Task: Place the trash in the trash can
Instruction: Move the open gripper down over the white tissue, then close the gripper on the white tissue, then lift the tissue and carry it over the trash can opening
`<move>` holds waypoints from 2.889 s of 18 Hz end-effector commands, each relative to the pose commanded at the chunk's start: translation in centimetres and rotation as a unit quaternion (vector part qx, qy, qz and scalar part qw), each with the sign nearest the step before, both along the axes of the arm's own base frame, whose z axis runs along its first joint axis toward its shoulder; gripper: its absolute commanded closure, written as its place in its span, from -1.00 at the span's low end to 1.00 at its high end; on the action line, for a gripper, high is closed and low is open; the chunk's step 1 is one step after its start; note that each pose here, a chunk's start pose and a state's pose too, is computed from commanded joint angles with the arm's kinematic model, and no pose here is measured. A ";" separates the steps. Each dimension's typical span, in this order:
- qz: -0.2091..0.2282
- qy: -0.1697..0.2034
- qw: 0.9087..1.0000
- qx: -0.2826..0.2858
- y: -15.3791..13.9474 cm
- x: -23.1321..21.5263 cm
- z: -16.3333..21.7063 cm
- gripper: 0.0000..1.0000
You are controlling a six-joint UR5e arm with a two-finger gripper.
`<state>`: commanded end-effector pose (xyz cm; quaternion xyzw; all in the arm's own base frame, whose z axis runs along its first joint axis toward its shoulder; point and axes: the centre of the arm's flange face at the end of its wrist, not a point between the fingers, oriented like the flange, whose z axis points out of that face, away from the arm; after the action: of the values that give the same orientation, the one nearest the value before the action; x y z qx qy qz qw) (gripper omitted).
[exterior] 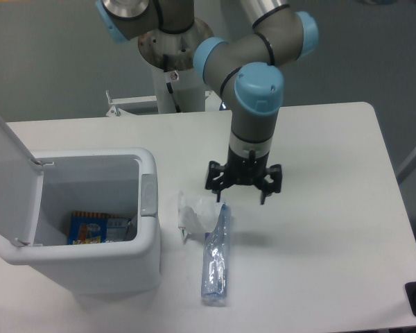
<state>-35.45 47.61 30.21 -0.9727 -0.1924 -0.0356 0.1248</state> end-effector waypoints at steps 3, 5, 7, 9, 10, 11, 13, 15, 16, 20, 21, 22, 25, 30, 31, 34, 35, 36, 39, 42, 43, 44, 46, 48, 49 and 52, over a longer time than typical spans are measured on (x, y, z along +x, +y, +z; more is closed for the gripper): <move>0.002 -0.015 1.000 -0.007 0.8 1.4 -1.3 -1.00; 0.004 -0.022 1.000 -0.018 1.5 2.1 -2.5 -1.00; 0.006 -0.025 0.999 -0.021 2.0 2.6 -3.0 -1.00; 0.013 -0.029 0.999 -0.023 2.0 2.7 -3.2 -1.00; 0.017 -0.032 0.999 -0.024 2.0 2.7 -3.6 -1.00; 0.017 -0.032 0.999 -0.025 2.2 2.8 -3.8 -1.00; 0.011 -0.032 0.999 -0.026 2.7 3.4 -4.0 -0.78; 0.010 -0.032 0.999 -0.026 2.7 3.4 -4.0 -0.36; 0.010 -0.032 0.999 -0.026 2.7 3.4 -4.0 -0.16; 0.011 -0.032 0.999 -0.026 2.7 3.4 -3.9 0.44; 0.011 -0.032 0.999 -0.026 2.6 3.4 -4.0 0.55; 0.010 -0.032 0.999 -0.025 2.7 3.4 -3.9 0.63; 0.010 -0.032 0.999 -0.026 2.6 3.4 -3.9 0.94; 0.004 -0.028 0.999 -0.023 2.5 3.3 -3.4 0.95; 0.005 -0.027 0.999 -0.021 2.4 3.1 -3.1 0.95; 0.006 -0.013 1.000 -0.006 2.0 2.2 -1.0 0.98; 0.009 -0.006 1.000 0.004 1.8 1.5 0.3 0.98; 0.011 -0.008 1.000 0.018 1.8 0.9 1.1 0.98; 0.026 -0.015 0.996 0.085 0.9 -1.1 5.7 0.98; 0.045 -0.025 0.987 0.151 0.2 -3.6 10.1 0.97; 0.059 -0.027 0.981 0.183 -0.5 -4.6 12.5 0.97; 0.076 -0.025 0.974 0.212 -1.3 -5.7 15.3 0.96; 0.103 -0.034 0.960 0.258 -1.9 -7.2 19.2 0.96; 0.125 -0.043 0.946 0.295 -2.6 -8.5 22.3 0.96; 0.131 -0.049 0.940 0.312 -2.7 -8.7 23.8 0.96; 0.134 -0.063 0.926 0.347 -2.3 -8.3 27.4 0.96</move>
<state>-43.76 45.32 57.63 -0.8296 -0.3038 -0.1445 0.4456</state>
